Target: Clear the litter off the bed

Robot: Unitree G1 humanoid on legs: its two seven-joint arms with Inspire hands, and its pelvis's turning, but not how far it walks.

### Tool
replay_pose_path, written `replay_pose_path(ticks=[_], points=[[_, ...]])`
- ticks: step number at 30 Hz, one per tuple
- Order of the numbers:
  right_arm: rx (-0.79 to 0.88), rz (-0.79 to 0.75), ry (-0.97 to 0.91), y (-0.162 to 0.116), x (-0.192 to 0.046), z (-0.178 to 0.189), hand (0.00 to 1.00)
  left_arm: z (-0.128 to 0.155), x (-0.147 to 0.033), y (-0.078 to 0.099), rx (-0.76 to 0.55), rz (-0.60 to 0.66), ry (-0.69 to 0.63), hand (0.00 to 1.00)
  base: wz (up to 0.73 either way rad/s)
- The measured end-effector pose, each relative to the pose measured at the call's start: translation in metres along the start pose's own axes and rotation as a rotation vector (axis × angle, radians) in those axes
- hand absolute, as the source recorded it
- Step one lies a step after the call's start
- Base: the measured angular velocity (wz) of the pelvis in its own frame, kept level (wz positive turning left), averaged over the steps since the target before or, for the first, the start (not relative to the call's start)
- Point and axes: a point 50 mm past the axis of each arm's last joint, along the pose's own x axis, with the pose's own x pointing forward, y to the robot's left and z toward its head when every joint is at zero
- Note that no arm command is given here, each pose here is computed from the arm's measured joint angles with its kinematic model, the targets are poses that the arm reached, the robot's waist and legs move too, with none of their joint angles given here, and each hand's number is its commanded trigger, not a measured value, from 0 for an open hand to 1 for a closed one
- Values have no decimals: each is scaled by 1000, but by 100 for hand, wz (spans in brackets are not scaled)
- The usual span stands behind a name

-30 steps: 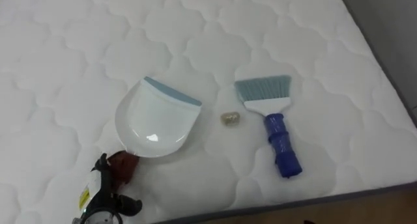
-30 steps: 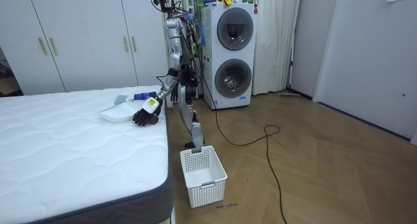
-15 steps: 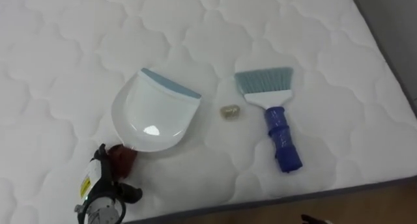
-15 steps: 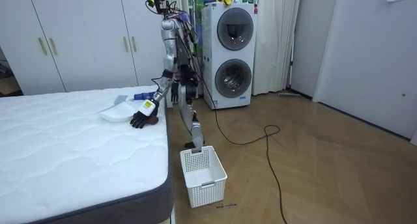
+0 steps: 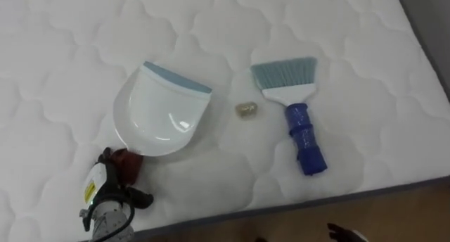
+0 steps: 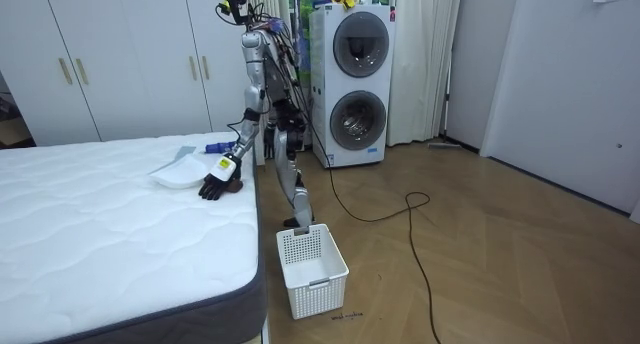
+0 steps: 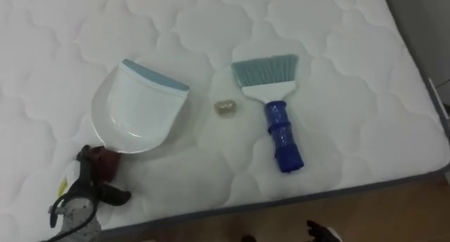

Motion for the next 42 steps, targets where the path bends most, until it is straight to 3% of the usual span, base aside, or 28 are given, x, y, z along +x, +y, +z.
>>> replay_pose_path(ticks=[1, 5, 11, 15, 22, 30, 33, 42], points=[[-2, -1, 0, 0, 0, 0, 0, 1, 0, 0, -4, -3, 2, 100, 0], [-15, -7, 4, 0, 1, 2, 0, 3, 4, 4, -17, -1, 29, 100, 0], [-14, -13, 6, 0, 1, 3, 0, 2, 17, 30, -3, 63, 49, 100, 0], [-14, -11, 5, 1, 1, 5, 0, 8, 21, 36, 10, 76, 52, 100, -1], [-17, -13, 2, 1, 2, 8, 0, 4, 20, 36, 27, 65, 73, 100, -4], [9, -44, -12, -1, 2, 10, 0, -20, 11, 26, 24, -12, 146, 100, -10], [98, -34, 0, 0, 1, 4, 0, -7, 13, 24, 65, -26, 73, 100, 37], [400, -105, -32, -15, 2, 15, 0, -6, 13, 24, 111, -40, 55, 100, -12]])
